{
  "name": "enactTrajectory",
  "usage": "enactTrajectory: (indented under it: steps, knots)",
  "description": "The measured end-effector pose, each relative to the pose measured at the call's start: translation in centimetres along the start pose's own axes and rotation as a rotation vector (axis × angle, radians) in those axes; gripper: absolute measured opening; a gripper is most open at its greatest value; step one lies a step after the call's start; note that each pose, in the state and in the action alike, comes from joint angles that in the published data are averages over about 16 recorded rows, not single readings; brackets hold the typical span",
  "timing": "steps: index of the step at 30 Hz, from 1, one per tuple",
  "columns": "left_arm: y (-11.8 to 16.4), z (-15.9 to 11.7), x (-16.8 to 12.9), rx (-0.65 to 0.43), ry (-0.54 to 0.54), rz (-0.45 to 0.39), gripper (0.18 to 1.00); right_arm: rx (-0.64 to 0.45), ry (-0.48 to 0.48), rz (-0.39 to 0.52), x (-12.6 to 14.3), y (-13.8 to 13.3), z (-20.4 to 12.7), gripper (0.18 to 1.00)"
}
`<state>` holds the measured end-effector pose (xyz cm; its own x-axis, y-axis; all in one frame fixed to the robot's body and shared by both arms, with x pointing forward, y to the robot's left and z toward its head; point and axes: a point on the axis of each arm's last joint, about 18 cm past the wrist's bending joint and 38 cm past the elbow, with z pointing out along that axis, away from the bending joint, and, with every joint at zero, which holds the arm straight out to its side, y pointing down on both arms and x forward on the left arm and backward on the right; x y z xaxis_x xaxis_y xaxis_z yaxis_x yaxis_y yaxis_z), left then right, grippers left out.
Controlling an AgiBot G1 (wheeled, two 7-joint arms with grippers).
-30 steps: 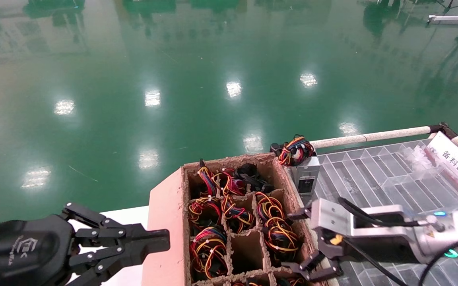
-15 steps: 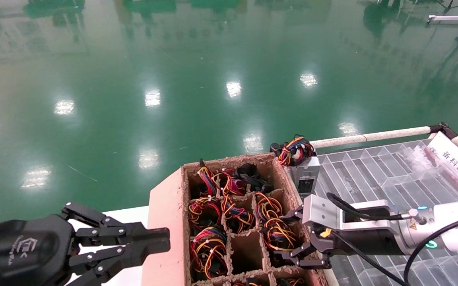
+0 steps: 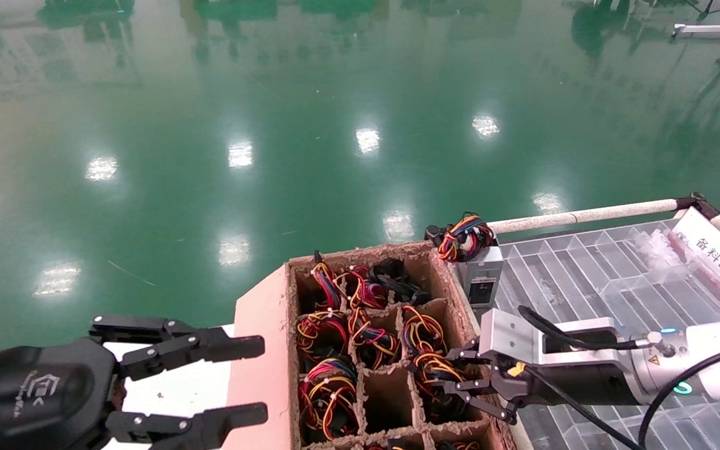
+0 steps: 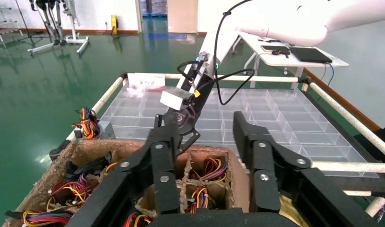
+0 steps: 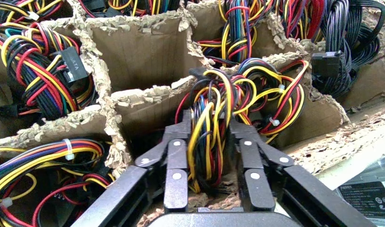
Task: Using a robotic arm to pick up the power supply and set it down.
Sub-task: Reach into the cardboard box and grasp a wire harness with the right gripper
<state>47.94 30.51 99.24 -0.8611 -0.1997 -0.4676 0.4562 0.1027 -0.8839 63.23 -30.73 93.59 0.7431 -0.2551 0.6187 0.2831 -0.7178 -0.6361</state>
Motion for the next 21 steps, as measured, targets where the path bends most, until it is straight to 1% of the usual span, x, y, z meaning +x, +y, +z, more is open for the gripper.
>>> enactTrajectory:
  steps: [3,9,14,21]
  knots:
    - [0.0,0.0,0.0,0.0,0.0,0.0,0.45,0.001,0.005,-0.005,0.1,-0.2,-0.4,0.377]
    - [0.0,0.0,0.0,0.0,0.0,0.0,0.591,0.019,0.028,-0.022,0.4,-1.2,-1.8,0.299]
    - [0.0,0.0,0.0,0.0,0.0,0.0,0.716,0.063,0.064,-0.044,1.0,-2.8,-3.7,0.272]
    - [0.0,0.0,0.0,0.0,0.0,0.0,0.858,0.163,0.141,-0.098,2.1,-6.0,-7.4,0.262]
